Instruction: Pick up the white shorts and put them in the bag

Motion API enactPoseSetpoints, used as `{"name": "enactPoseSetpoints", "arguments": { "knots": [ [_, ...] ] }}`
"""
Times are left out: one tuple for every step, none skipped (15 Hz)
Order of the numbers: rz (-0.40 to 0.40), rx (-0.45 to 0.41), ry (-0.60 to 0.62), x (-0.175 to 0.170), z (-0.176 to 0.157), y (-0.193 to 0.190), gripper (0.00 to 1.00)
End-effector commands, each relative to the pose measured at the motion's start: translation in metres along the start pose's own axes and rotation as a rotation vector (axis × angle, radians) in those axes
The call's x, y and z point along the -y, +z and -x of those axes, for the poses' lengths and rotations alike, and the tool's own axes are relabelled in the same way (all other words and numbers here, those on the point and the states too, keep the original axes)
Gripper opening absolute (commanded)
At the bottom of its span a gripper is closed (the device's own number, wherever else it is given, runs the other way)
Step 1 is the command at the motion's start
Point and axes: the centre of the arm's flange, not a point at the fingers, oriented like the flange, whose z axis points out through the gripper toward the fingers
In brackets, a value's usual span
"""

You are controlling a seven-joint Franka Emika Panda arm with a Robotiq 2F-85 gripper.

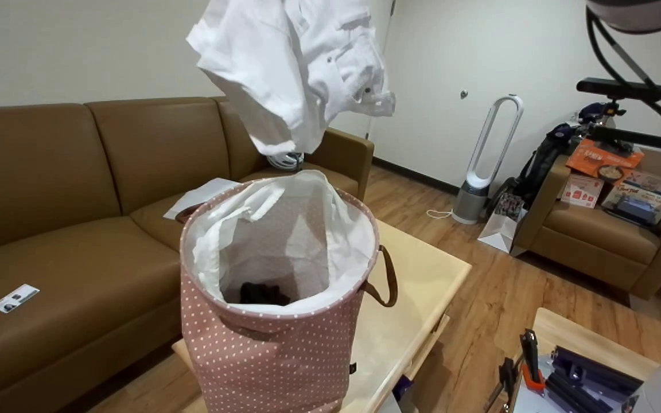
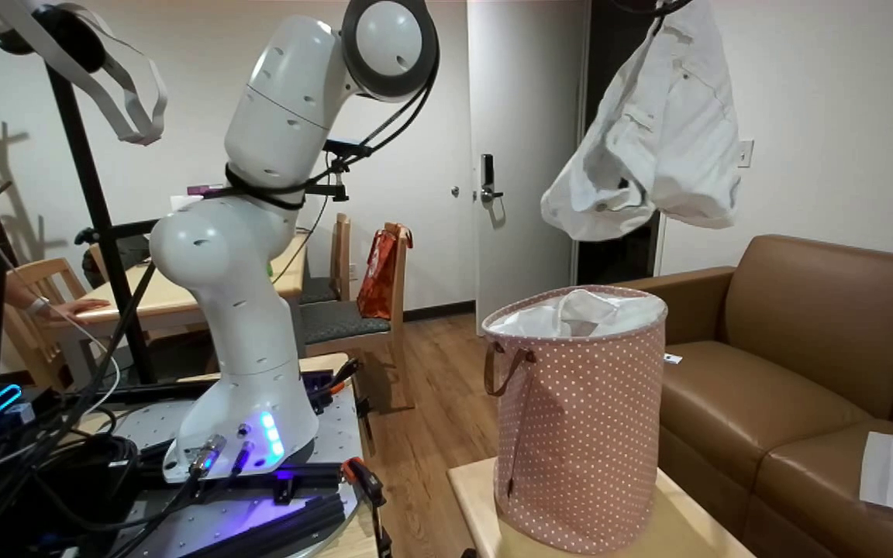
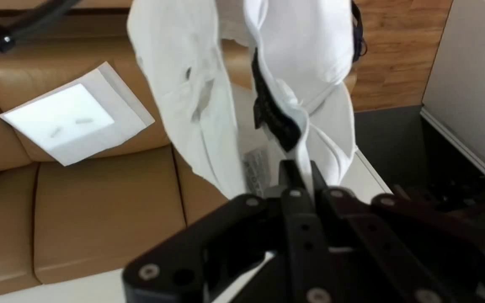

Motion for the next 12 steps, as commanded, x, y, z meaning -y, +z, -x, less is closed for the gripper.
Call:
{"name": "enactPoseSetpoints", "arguments": {
  "knots": [
    [0.043, 0.083, -0.029, 0.004, 0.054, 0.044, 0.01],
    [0.051, 0.105, -0.036, 0.004, 0.057, 0.052, 0.01],
    [0.06, 0.113, -0.044, 0.004, 0.059, 0.059, 0.01],
    [0.063, 0.123, -0.047, 0.005, 0.06, 0.063, 0.01],
    [0.064, 0.113, -0.063, 0.007, 0.062, 0.067, 0.01],
    [0.072, 0.093, -0.074, 0.008, 0.065, 0.071, 0.01],
    [0.069, 0.084, -0.073, 0.009, 0.066, 0.074, 0.01],
    [0.084, 0.058, -0.078, 0.009, 0.067, 0.077, 0.01],
    [0.102, 0.024, -0.088, 0.01, 0.067, 0.079, 0.01],
    [0.118, -0.025, -0.096, 0.01, 0.063, 0.079, 0.01],
    [0.124, -0.063, -0.093, 0.01, 0.059, 0.078, 0.01],
    [0.126, -0.084, -0.079, 0.011, 0.054, 0.076, 0.01]
  ]
}}
